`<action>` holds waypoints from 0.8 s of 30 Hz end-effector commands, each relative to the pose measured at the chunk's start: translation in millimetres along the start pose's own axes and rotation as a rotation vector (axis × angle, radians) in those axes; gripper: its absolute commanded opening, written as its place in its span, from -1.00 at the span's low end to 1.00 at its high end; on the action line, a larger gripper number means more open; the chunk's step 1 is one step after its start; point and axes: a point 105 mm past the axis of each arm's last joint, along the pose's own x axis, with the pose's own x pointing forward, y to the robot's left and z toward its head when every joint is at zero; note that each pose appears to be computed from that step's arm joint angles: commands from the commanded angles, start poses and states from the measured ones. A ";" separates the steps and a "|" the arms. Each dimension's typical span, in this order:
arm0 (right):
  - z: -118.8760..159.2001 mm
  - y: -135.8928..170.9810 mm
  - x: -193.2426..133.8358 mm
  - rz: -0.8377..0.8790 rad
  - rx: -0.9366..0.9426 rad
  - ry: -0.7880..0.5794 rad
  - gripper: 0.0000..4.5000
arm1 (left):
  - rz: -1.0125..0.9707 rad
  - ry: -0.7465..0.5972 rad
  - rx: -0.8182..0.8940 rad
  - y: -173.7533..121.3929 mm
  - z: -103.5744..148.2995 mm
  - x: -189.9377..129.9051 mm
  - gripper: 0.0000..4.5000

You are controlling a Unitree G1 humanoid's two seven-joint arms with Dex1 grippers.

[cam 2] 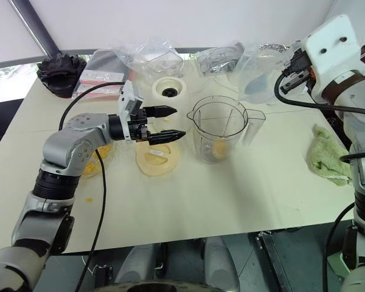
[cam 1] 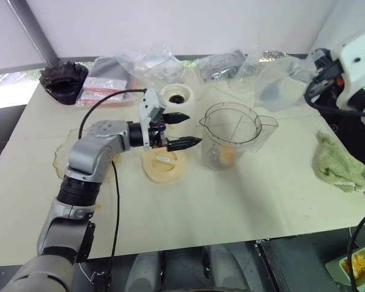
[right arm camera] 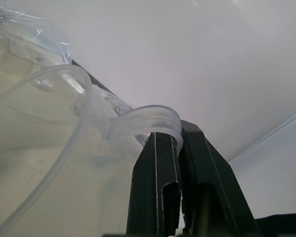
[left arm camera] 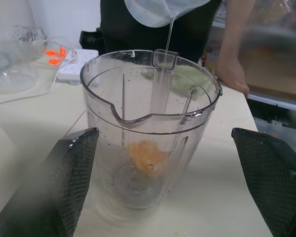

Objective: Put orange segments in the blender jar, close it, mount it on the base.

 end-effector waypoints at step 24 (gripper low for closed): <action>-51.1 -66.4 -30.9 -0.463 0.676 0.095 -0.99 | -0.016 -0.031 0.058 -3.5 16.9 -1.4 1.00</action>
